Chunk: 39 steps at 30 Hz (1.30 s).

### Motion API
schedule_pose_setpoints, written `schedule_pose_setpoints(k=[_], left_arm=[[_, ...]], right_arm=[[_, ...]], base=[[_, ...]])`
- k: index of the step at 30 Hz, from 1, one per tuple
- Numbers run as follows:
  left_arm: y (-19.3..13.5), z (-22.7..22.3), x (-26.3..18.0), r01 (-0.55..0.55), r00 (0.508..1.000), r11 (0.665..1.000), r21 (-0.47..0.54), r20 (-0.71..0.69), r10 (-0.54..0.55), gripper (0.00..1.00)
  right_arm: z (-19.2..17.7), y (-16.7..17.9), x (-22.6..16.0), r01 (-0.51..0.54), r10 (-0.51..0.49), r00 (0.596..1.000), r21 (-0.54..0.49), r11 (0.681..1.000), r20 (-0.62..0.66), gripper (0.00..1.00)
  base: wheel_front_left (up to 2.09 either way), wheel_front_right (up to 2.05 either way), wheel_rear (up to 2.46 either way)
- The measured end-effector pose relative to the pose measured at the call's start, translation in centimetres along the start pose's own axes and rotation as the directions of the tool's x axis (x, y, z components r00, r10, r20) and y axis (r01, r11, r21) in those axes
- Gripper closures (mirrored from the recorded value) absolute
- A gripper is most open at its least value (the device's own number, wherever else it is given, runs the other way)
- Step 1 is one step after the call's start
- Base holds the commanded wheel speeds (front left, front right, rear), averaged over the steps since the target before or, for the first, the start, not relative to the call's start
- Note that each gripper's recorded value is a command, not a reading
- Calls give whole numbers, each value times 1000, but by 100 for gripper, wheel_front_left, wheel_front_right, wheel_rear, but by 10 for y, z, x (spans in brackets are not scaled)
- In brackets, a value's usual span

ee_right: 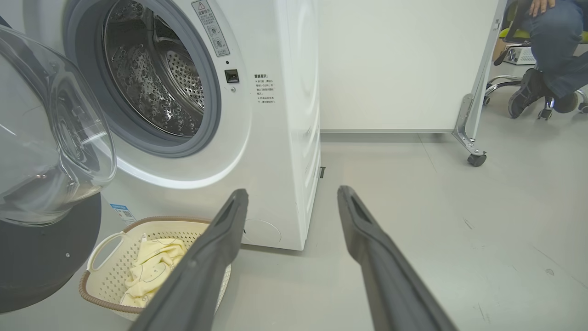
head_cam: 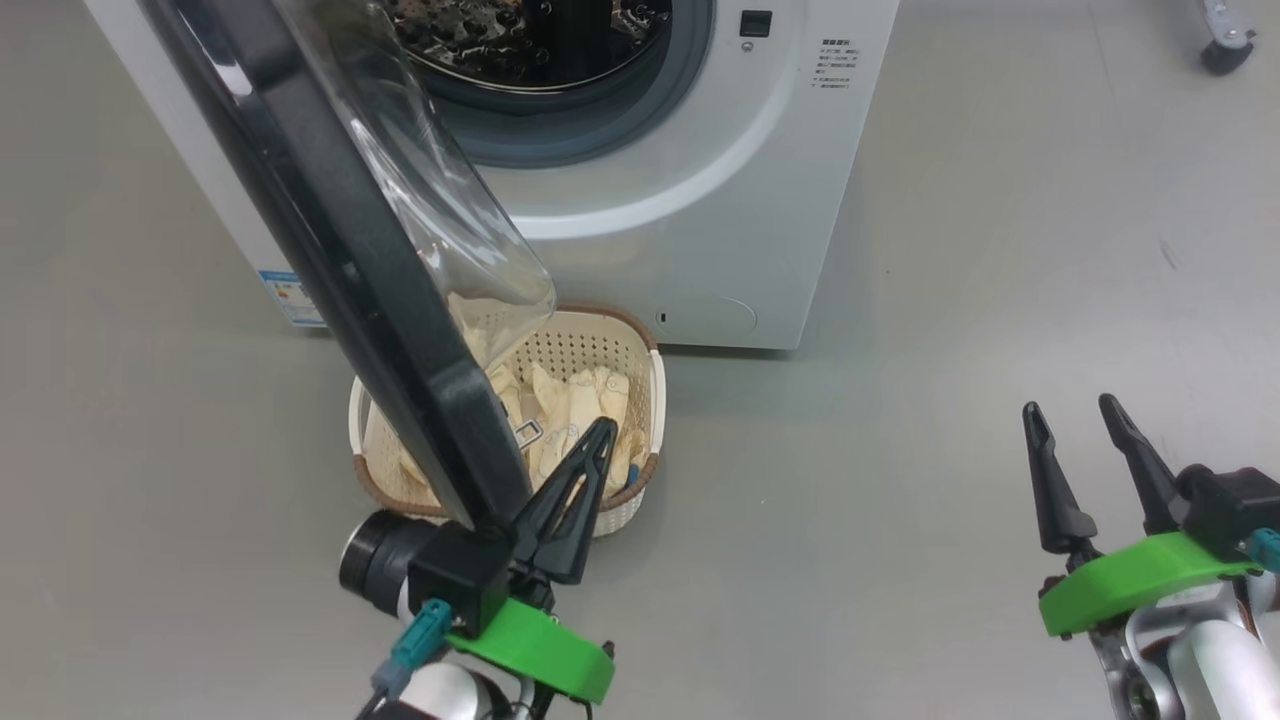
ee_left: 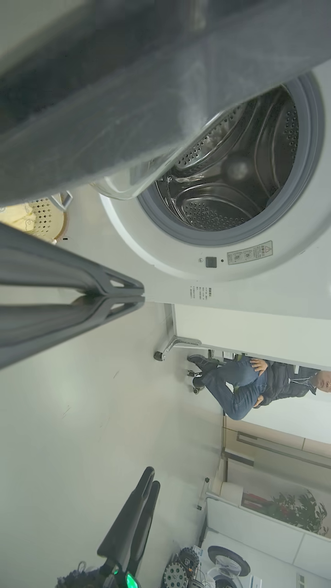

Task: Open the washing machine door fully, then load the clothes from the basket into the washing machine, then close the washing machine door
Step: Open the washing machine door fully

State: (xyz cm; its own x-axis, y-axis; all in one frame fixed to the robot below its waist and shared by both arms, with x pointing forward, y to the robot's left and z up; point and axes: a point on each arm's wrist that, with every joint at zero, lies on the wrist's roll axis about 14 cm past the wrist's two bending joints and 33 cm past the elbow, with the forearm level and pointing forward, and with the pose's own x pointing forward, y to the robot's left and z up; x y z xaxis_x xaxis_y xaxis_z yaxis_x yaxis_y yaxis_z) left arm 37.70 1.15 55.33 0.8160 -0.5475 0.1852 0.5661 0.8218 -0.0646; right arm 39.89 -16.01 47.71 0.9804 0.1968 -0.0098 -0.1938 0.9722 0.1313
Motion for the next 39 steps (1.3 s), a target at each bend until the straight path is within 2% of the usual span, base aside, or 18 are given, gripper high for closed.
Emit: schedule_pose_setpoints(k=[21, 39], left_arm=[[36, -16, -15, -146, 988, 989, -9, -58, 146, 100], [50, -14, -27, -206, 977, 979, 10, -60, 206, 100]], right_arm=[[-3, 13, 7, -39, 39, 999, 10, 999, -8, 0], [0, 24, 12, -70, 70, 998, 17, 997, 2, 0]], base=[[0, 0, 0], [0, 0, 0]])
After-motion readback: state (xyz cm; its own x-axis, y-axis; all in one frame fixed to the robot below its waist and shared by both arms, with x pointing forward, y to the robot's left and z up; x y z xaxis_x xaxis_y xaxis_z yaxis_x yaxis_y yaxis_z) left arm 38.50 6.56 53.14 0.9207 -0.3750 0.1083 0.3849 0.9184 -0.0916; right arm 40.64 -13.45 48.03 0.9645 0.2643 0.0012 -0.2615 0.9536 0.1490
